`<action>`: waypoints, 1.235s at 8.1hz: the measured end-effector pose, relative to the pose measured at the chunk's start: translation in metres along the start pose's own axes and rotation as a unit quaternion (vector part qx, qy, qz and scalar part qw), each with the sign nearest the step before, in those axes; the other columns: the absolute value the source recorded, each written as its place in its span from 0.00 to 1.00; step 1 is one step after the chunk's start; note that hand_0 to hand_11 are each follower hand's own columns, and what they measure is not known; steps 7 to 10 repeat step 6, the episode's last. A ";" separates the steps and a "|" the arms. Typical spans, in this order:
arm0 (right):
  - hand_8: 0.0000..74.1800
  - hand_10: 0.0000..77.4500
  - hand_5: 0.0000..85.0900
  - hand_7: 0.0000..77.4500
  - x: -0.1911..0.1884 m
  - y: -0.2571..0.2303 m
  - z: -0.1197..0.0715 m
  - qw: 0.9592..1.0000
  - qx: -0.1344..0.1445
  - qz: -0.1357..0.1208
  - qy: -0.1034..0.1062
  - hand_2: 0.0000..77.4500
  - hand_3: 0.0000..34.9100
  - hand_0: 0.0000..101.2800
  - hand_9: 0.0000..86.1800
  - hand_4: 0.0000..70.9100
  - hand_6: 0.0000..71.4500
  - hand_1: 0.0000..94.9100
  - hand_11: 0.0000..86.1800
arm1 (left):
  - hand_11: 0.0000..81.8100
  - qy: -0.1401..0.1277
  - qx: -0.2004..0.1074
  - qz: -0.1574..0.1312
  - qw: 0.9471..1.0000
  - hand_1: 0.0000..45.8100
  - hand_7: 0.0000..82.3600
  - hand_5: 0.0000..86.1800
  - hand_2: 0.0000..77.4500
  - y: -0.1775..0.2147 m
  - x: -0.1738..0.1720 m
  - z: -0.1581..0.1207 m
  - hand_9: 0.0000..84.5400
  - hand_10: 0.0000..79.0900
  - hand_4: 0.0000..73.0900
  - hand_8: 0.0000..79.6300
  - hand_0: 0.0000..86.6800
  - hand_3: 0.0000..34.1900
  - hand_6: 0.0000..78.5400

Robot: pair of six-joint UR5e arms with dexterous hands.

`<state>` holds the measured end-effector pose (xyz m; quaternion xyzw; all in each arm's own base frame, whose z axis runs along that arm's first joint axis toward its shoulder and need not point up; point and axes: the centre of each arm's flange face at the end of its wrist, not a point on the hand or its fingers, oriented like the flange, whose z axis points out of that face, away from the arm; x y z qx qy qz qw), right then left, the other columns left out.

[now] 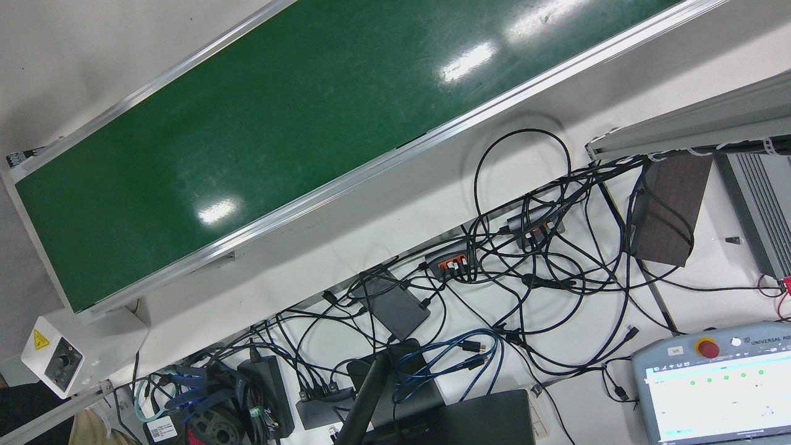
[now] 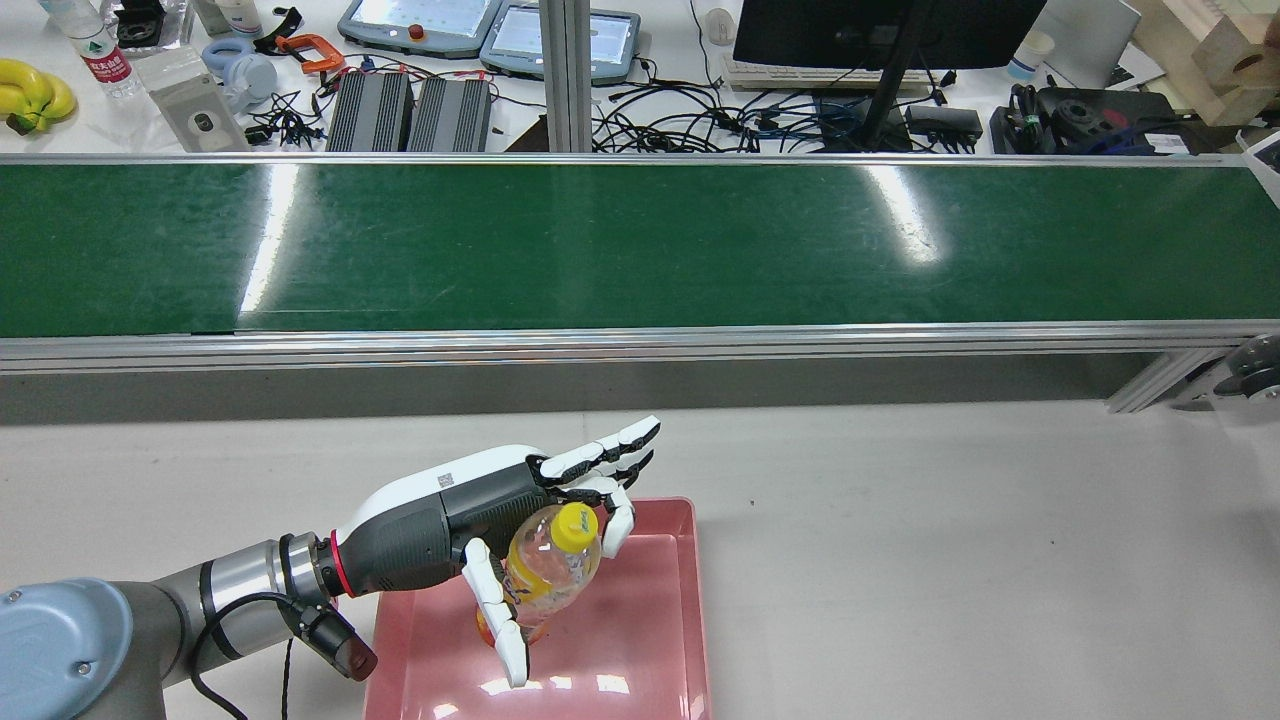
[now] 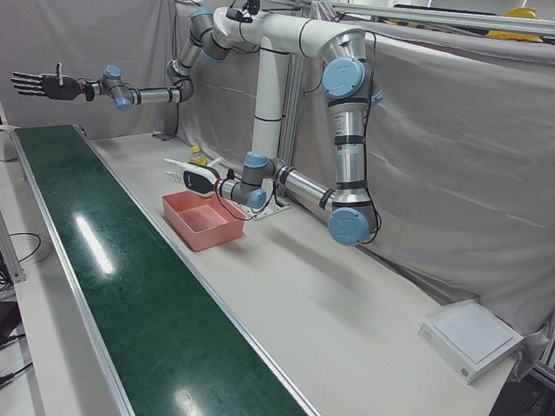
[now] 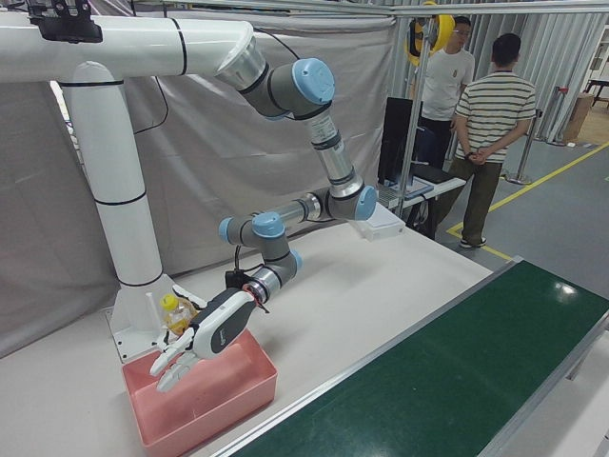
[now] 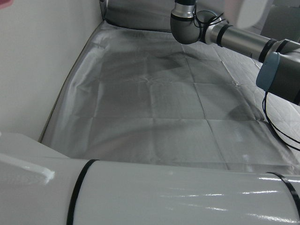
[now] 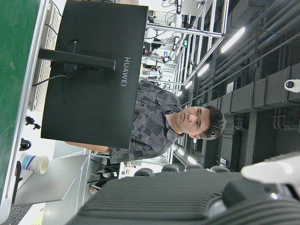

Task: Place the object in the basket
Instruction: 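Lower the bottle into the pink tray and open the left hand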

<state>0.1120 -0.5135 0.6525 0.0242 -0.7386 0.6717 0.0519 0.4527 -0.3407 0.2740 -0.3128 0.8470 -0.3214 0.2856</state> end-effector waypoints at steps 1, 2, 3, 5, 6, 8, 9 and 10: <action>0.00 0.00 0.00 0.01 0.000 0.000 0.000 1.000 0.000 0.000 0.000 0.01 0.00 0.00 0.00 0.00 0.00 0.00 0.00 | 0.03 0.000 0.000 0.000 1.000 0.23 0.70 0.02 0.01 -0.001 0.001 0.000 0.01 0.00 0.01 0.00 0.79 0.00 0.42; 0.00 0.00 0.00 0.01 0.000 0.000 0.000 1.000 0.000 0.000 0.000 0.01 0.00 0.00 0.00 0.00 0.00 0.00 0.00 | 0.01 0.000 0.000 0.000 1.000 0.26 0.23 0.01 0.01 -0.001 0.001 0.000 0.01 0.00 0.01 0.00 0.76 0.00 0.00; 0.00 0.00 0.00 0.01 0.000 0.000 0.000 1.000 0.000 0.000 0.000 0.01 0.00 0.00 0.00 0.00 0.00 0.00 0.00 | 0.01 0.000 0.000 0.001 1.000 0.26 0.23 0.01 0.01 -0.002 0.001 0.000 0.01 0.00 0.01 0.00 0.76 0.00 0.00; 0.00 0.00 0.00 0.01 0.000 0.000 0.000 1.000 0.000 0.000 0.000 0.01 0.00 0.00 0.00 0.00 0.00 0.00 0.00 | 0.01 0.000 0.000 0.000 1.000 0.26 0.01 0.01 0.01 -0.002 0.001 0.000 0.01 0.00 0.01 0.00 0.75 0.01 0.00; 0.00 0.00 0.00 0.01 0.000 0.000 0.000 1.000 0.000 0.000 0.000 0.01 0.00 0.00 0.00 0.00 0.00 0.00 0.00 | 0.01 0.000 -0.001 0.000 1.000 0.26 0.01 0.01 0.01 -0.001 0.001 0.001 0.01 0.00 0.01 0.00 0.75 0.01 0.00; 0.00 0.00 0.00 0.01 0.000 0.000 0.000 1.000 0.000 0.000 0.000 0.01 0.00 0.00 0.00 0.00 0.00 0.00 0.00 | 0.01 0.000 -0.001 0.000 1.000 0.26 0.01 0.01 0.01 -0.001 0.001 0.001 0.01 0.00 0.01 0.00 0.75 0.01 0.00; 0.00 0.00 0.00 0.01 0.000 0.000 0.000 1.000 0.000 0.000 0.000 0.01 0.00 0.00 0.00 0.00 0.00 0.00 0.00 | 0.01 0.000 -0.001 0.000 1.000 0.26 0.01 0.01 0.01 -0.001 0.001 0.001 0.01 0.00 0.01 0.00 0.75 0.01 0.00; 0.00 0.00 0.00 0.01 0.000 0.000 0.000 1.000 0.000 0.000 0.000 0.01 0.00 0.00 0.00 0.00 0.00 0.00 0.00 | 0.01 0.000 -0.001 0.000 1.000 0.26 0.01 0.01 0.01 -0.001 0.001 0.001 0.01 0.00 0.01 0.00 0.75 0.01 0.00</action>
